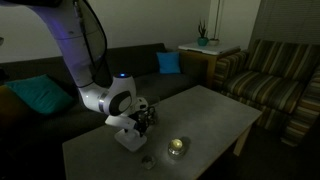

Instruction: Put the white lid on top of the clear storage jar then press down the button on the lid

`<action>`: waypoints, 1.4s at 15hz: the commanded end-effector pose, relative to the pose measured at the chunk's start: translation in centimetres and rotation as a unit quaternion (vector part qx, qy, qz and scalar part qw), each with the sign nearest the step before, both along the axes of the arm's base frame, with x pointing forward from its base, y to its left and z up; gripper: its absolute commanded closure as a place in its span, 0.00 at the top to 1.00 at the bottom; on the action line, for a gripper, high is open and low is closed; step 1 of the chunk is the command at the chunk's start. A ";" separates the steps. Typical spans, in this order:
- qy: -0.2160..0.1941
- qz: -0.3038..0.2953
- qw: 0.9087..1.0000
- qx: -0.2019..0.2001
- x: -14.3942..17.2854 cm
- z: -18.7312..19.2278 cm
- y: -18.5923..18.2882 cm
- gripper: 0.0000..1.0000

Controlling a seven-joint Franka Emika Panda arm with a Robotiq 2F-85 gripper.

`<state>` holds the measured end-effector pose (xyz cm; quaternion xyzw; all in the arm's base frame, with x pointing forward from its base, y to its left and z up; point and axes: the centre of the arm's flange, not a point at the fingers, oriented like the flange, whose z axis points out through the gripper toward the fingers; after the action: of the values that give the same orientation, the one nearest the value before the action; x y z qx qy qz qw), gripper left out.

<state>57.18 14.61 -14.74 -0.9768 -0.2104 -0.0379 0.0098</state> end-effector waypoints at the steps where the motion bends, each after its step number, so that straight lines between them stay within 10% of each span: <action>1: 0.008 -0.014 1.000 0.012 -1.4 1.0 -0.3 1.00; 11: -0.041 -0.066 0.997 0.005 -0.6 4.4 -0.9 1.00; 21: 0.061 -0.071 0.996 -0.007 -2.6 4.1 -1.3 1.00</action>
<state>55.49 13.49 -10.78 -0.9905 -0.1371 0.0048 0.0017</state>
